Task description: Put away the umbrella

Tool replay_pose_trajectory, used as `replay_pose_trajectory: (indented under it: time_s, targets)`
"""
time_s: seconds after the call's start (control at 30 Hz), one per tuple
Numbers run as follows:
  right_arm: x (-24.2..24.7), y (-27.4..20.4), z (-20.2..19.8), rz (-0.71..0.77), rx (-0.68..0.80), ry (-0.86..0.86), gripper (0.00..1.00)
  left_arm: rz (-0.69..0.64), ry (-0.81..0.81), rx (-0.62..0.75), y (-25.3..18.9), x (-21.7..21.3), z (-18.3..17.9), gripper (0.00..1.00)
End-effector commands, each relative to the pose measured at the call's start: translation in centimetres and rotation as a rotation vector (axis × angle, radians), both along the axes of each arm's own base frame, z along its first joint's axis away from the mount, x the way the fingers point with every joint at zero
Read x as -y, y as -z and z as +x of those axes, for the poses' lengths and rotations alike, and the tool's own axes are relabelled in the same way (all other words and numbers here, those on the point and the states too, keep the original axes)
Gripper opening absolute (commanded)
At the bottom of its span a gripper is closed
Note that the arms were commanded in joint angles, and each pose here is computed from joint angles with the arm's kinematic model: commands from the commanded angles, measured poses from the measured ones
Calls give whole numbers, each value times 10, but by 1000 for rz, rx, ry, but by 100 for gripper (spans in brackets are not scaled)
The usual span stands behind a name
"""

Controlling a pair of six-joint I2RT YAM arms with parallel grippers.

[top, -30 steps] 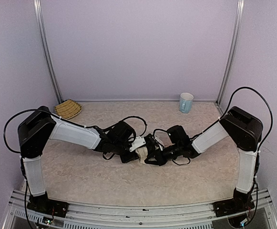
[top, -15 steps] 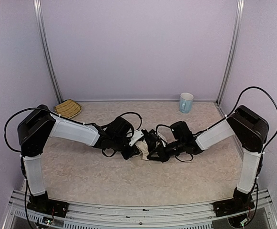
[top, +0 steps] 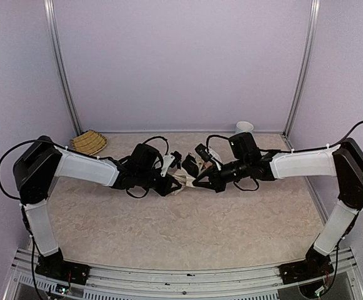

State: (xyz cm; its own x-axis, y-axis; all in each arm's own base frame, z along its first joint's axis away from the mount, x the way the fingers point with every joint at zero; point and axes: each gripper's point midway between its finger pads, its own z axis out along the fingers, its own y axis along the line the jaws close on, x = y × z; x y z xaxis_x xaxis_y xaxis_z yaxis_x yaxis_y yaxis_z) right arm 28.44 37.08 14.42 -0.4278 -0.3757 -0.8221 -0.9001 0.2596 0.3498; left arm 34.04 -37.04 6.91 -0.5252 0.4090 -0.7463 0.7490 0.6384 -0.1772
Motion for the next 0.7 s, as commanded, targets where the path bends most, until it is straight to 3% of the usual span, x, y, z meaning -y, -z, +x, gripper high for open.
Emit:
replay_pose_trajectory:
  time_s: [0.0,0.17,0.33,0.53,0.67]
  targets:
    - [15,-20,-23,-14,19,-47,0,-168,-121,93,-59,-19,37,0]
    - [29,-6,-25,-70,21,19,0,-243,-103,150,-93,-21,40,0]
    - [41,23,-13,-151,22,85,0,-427,11,225,-155,-12,10,0]
    - [49,7,18,-105,120,160,0,-537,153,317,-214,0,-39,0]
    - [36,-13,17,-10,165,103,0,-600,216,367,-243,7,-65,0]
